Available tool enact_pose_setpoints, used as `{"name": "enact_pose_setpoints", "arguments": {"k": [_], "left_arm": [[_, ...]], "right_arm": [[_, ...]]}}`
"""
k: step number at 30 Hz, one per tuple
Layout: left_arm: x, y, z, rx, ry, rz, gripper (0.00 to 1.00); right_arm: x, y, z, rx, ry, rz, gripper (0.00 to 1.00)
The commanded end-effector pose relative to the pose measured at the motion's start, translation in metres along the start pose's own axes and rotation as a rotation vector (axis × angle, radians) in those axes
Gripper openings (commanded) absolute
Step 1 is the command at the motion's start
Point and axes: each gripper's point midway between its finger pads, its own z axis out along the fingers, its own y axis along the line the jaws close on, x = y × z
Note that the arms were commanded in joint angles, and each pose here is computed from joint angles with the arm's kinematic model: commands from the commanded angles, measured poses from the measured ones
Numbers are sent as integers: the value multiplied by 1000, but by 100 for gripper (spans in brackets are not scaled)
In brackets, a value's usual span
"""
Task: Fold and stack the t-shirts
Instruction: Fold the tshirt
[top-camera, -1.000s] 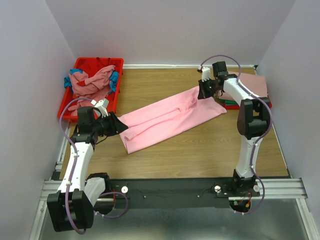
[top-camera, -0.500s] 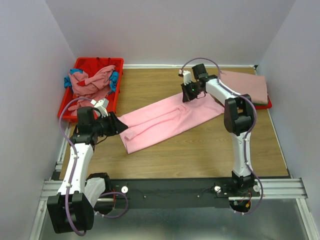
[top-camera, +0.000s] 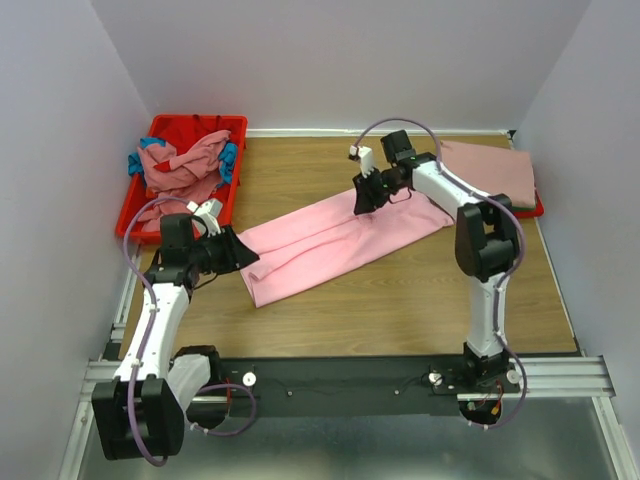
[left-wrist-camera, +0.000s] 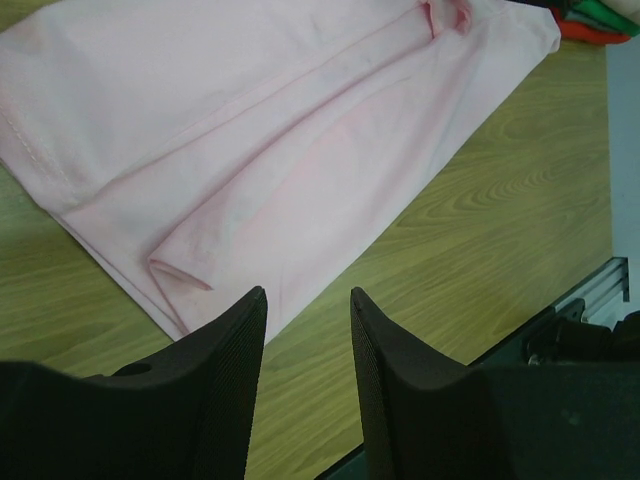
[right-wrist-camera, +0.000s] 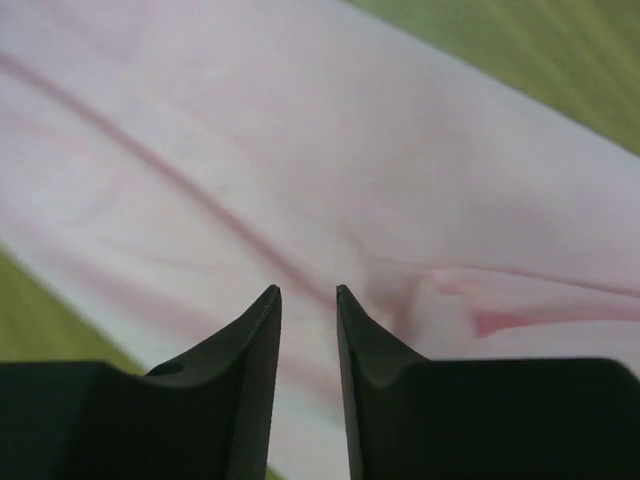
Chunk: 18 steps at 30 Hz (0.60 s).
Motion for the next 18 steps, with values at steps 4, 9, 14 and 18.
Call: {"name": "enact_pose_setpoints", "arguments": {"k": [4, 9, 14, 18], "left_arm": [[38, 3, 24, -86, 138, -45, 35], [61, 6, 40, -193, 233, -46, 12], [58, 23, 47, -320, 245, -32, 4], [57, 36, 54, -394, 284, 0, 4]], "right_arm": [[7, 103, -64, -359, -120, -179, 38], [35, 101, -66, -310, -63, -179, 39], [43, 101, -73, -296, -64, -183, 40], [41, 97, -80, -295, -84, -180, 40]]}}
